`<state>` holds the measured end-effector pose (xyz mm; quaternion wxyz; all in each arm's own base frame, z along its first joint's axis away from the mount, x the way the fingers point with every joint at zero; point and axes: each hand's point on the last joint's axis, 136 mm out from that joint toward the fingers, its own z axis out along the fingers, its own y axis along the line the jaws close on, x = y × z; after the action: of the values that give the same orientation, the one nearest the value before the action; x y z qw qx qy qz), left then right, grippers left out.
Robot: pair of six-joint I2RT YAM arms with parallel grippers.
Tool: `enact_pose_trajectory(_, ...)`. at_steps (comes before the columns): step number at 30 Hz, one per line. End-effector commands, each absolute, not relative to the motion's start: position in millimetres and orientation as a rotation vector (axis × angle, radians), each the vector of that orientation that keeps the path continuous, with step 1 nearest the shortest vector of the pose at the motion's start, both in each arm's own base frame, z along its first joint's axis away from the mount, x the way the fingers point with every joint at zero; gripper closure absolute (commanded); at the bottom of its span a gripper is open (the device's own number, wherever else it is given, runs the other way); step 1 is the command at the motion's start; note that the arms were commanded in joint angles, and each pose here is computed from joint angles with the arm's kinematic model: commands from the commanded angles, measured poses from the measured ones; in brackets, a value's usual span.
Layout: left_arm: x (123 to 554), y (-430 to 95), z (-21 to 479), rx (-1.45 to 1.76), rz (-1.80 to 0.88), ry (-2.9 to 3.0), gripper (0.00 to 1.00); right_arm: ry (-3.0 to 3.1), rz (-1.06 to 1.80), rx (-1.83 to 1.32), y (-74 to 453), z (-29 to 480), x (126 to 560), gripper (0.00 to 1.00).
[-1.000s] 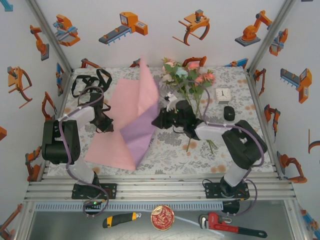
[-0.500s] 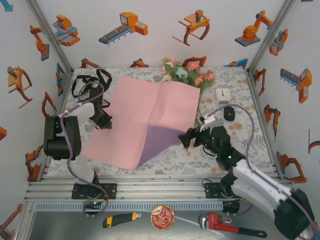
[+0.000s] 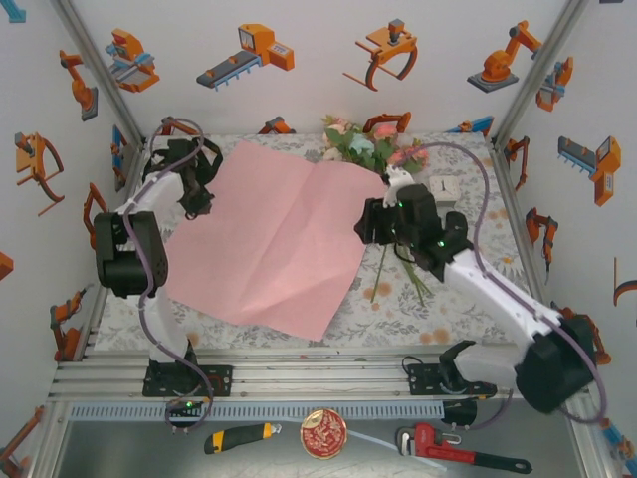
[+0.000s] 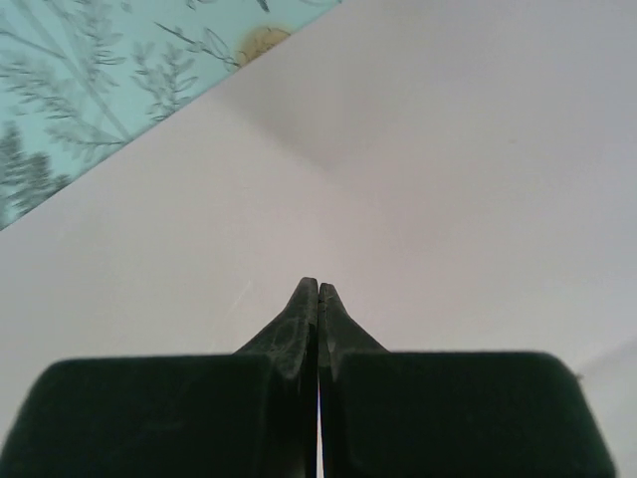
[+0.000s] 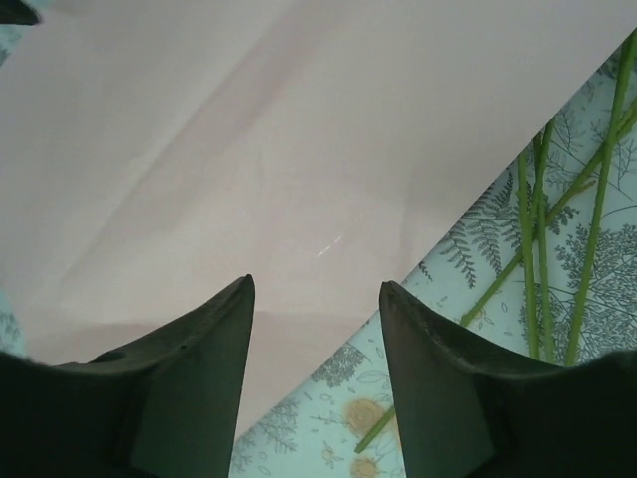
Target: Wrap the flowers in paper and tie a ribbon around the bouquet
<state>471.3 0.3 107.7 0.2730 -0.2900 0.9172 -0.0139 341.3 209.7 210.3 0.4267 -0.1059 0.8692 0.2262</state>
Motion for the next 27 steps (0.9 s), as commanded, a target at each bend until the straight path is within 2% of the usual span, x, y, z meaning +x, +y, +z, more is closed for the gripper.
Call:
enact_pose_trajectory(1,432,3,166,-0.853,-0.079,2.357,0.95,2.285,0.527,-0.205,211,192,365,0.61)
enact_pose_trajectory(7,340,-9,143,-0.998,-0.215,2.39,1.0,2.342,0.522,-0.122,229,153,426,0.92)
enact_pose_trajectory(10,313,-20,124,-0.966,-0.297,2.437,1.0,2.389,0.506,-0.069,230,129,453,1.0)
enact_pose_trajectory(17,294,-14,78,-1.05,-0.242,2.515,1.0,2.434,0.488,-0.027,233,97,484,1.0)
enact_pose_trajectory(27,303,6,31,-1.13,-0.104,2.634,1.0,2.566,0.457,0.084,223,55,465,1.0)
